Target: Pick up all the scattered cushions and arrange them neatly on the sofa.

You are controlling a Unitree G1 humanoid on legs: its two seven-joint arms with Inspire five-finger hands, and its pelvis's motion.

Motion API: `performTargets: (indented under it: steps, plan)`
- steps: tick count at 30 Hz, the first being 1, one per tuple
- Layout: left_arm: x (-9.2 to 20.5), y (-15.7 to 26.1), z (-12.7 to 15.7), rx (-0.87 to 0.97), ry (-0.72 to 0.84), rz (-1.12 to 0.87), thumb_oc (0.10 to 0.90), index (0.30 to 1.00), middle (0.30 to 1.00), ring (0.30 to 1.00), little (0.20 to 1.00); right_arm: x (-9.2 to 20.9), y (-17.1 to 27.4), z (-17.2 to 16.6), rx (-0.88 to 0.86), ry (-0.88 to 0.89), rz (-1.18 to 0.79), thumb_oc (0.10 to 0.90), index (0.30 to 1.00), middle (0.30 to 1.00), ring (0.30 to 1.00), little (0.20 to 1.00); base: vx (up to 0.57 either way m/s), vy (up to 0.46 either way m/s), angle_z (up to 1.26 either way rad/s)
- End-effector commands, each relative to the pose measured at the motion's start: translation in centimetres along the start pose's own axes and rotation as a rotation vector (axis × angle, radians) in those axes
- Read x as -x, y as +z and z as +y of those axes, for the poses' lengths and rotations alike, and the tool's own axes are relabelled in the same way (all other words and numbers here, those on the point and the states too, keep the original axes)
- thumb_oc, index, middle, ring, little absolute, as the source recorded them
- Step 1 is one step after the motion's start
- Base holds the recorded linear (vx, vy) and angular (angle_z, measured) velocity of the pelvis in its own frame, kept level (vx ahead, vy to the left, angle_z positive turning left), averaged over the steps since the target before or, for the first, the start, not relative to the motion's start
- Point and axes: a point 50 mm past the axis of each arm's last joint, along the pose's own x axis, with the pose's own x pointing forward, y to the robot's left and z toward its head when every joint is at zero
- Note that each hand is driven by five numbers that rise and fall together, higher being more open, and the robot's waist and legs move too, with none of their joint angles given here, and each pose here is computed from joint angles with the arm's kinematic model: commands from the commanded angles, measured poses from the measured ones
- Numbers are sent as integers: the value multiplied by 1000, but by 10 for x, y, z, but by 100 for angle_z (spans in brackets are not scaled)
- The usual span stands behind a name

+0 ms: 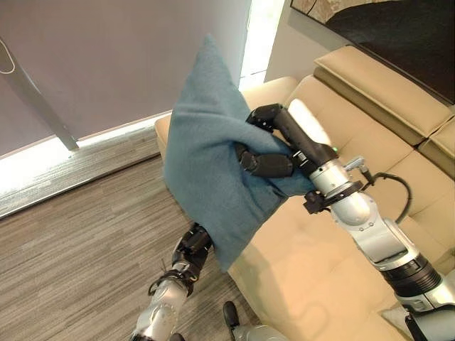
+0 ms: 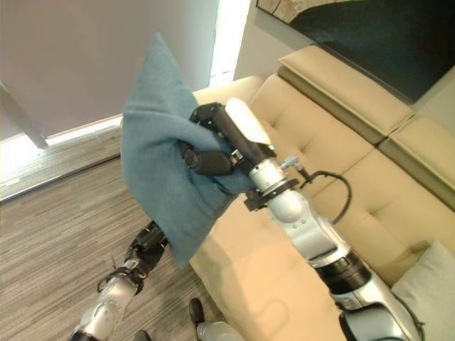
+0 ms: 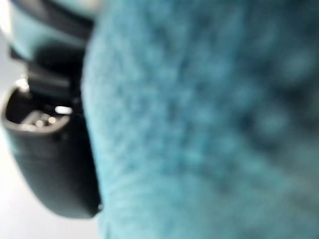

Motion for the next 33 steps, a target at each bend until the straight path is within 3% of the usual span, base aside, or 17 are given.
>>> performTargets:
  steps: [1, 13, 23, 27, 33]
  plan:
    - [-16, 33, -38, 19, -169, -186, 800, 900, 900, 900, 900, -16, 42, -40, -76, -303, -266, 400, 300, 300, 300, 300, -5, -12, 9]
    - [-14, 48, -31, 69, -131, -263, 800, 900, 900, 900, 900, -10, 18, -42, -54, -309, -148, 400, 300, 300, 300, 300, 0, -7, 7]
    - [-14, 49, -35, 268, -134, -297, 800, 900, 900, 900, 900, -8, 14, -40, -81, -308, -127, 400, 300, 300, 300, 300, 3, -4, 4]
    - [-15, 41, -46, 350, -177, -267, 800, 900, 900, 900, 900, -11, 17, -38, -105, -305, -140, 400, 300, 300, 300, 300, 2, 1, 1]
    - [-15, 22, -49, 324, -176, -166, 800, 900, 900, 900, 900, -16, 22, -35, -104, -296, -159, 400, 300, 300, 300, 300, 0, 0, 0]
